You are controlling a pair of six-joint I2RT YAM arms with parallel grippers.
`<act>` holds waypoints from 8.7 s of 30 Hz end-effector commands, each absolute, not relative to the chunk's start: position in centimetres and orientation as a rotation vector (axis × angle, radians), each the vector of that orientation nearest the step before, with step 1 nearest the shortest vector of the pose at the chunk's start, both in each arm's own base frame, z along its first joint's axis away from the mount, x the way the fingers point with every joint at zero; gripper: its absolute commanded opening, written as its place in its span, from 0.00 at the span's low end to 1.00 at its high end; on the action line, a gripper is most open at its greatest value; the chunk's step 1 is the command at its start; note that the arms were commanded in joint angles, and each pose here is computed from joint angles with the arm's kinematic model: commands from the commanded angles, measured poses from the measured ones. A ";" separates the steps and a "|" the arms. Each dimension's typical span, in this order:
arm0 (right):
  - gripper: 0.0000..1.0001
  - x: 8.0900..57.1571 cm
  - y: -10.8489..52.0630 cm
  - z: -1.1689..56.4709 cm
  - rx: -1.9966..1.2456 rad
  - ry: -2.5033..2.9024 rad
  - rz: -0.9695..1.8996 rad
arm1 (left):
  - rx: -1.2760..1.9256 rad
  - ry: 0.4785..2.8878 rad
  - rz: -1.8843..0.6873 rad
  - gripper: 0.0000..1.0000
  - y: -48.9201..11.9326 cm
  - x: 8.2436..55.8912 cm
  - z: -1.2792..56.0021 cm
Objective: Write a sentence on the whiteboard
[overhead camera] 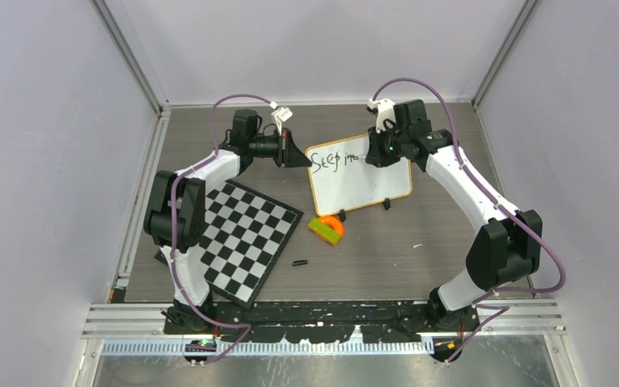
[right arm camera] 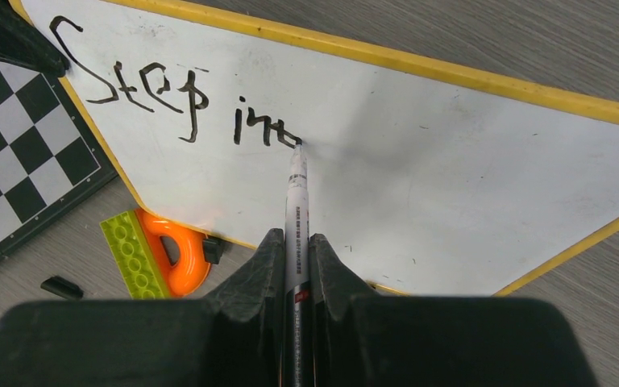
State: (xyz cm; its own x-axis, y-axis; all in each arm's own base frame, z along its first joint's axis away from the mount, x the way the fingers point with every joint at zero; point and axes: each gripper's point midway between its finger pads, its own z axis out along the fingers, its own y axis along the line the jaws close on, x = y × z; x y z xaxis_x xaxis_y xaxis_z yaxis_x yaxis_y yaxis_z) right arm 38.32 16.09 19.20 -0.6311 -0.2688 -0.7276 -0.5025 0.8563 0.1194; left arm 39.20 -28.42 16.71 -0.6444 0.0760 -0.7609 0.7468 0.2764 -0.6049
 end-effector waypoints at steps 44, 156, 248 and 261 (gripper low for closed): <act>0.00 38.8 14.6 20.9 -0.550 2.222 0.339 | 0.798 1.875 -1.368 0.00 -28.8 38.8 18.1; 0.00 38.6 12.3 21.9 -0.534 2.182 0.430 | 0.981 1.990 -1.277 0.00 -28.0 38.3 16.0; 0.00 40.7 10.3 22.1 -0.460 2.170 0.453 | 0.933 1.964 -1.334 0.00 -30.4 38.9 16.9; 0.00 40.1 10.4 20.0 -0.489 2.226 0.444 | 0.941 1.966 -1.319 0.00 -30.3 38.9 16.7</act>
State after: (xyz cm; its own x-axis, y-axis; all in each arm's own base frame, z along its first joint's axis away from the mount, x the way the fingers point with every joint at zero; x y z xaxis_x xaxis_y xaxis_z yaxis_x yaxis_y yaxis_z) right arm 39.67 10.51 20.00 -0.6277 -0.1789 -0.7576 -0.4713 0.8619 0.1869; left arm 38.79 -29.88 16.80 -0.6229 0.2032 -0.7555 0.7781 0.2607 -0.5714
